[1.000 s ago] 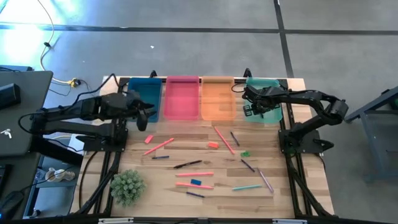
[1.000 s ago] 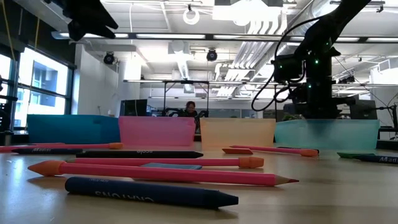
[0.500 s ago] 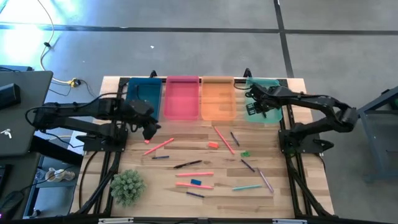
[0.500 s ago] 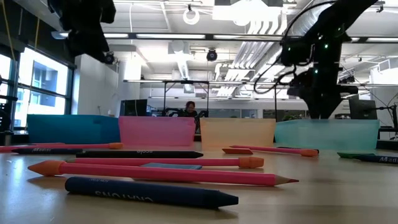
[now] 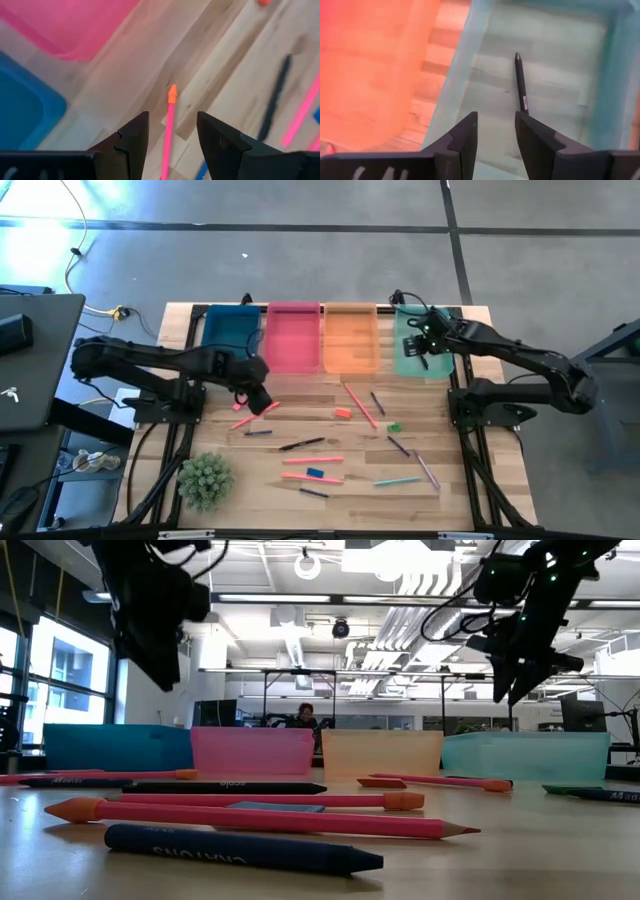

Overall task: Sort crayons/erasers/pens/pencils in bins
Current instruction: Put the top left pink pencil into the blue bin

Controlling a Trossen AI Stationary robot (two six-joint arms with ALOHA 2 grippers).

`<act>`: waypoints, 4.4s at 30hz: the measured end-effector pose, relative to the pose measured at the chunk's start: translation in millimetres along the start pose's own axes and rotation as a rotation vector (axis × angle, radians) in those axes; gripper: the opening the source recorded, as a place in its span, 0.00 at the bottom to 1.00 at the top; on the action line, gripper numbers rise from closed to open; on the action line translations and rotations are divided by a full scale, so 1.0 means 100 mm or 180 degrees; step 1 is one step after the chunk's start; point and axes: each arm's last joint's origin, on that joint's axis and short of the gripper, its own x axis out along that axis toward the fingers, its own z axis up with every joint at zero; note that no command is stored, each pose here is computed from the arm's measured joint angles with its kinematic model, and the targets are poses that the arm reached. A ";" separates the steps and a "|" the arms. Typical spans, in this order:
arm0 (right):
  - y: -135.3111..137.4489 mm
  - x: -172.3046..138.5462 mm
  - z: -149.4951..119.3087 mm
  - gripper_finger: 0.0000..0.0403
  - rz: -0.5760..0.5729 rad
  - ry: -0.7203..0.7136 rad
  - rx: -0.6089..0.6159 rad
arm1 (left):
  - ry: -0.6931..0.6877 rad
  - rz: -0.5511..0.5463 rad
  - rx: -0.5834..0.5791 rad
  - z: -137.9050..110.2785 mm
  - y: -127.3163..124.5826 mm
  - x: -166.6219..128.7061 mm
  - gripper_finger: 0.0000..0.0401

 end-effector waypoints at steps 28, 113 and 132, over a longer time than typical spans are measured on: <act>-0.03 -0.05 0.01 0.31 -0.0066 -0.0150 0.0017 | 0.0323 0.0280 -0.0332 0.09 -0.19 0.73 0.38; 0.15 -0.40 -0.09 0.31 0.0767 -0.0731 -0.1147 | -0.1268 0.0973 -0.1152 0.78 0.77 -0.78 0.05; 0.19 -0.42 -0.04 0.31 0.0859 -0.0911 -0.0561 | -0.0521 0.1227 -0.1284 0.84 1.74 -0.16 0.05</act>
